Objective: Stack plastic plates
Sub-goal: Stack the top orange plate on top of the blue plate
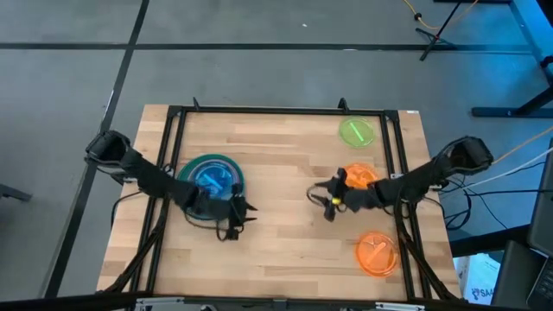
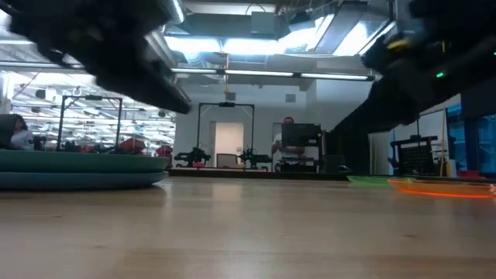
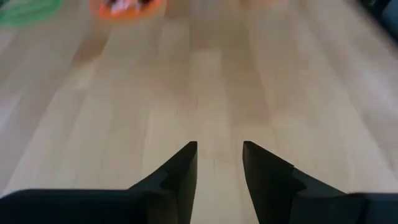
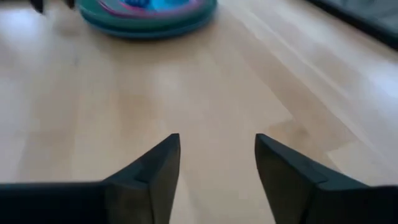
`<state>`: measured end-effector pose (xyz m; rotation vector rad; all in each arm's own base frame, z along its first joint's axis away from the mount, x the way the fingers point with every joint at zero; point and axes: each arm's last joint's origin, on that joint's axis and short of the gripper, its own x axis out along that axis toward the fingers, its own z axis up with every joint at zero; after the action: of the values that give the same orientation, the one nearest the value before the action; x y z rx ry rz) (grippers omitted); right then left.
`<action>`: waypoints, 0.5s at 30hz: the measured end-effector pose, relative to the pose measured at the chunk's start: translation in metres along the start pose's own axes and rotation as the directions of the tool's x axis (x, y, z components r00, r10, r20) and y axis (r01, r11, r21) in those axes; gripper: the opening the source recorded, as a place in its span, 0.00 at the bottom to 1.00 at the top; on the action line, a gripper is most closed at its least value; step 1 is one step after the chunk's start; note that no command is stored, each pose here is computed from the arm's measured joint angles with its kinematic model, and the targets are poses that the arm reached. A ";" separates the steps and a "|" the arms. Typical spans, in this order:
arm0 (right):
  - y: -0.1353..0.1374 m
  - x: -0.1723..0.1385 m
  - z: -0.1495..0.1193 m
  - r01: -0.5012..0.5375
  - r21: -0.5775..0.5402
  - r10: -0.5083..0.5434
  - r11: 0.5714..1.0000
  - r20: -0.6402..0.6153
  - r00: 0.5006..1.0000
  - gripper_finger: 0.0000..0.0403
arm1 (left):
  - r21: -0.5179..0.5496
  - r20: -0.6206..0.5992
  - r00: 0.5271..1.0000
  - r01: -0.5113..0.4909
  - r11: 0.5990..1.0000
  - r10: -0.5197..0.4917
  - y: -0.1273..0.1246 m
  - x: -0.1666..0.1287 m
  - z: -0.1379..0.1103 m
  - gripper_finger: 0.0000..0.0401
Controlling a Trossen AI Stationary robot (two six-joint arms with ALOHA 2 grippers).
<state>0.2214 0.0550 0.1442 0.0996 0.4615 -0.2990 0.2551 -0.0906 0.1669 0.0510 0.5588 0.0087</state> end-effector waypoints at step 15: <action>-0.050 -0.016 0.035 -0.054 -0.293 0.065 0.955 0.027 0.998 0.49 | -0.174 0.029 0.999 0.024 0.985 -0.019 0.057 0.013 -0.007 0.30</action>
<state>0.2070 0.0061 0.1810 -0.1800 0.4617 -0.1702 0.2627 -0.0328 0.1576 -0.1250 0.5290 0.0359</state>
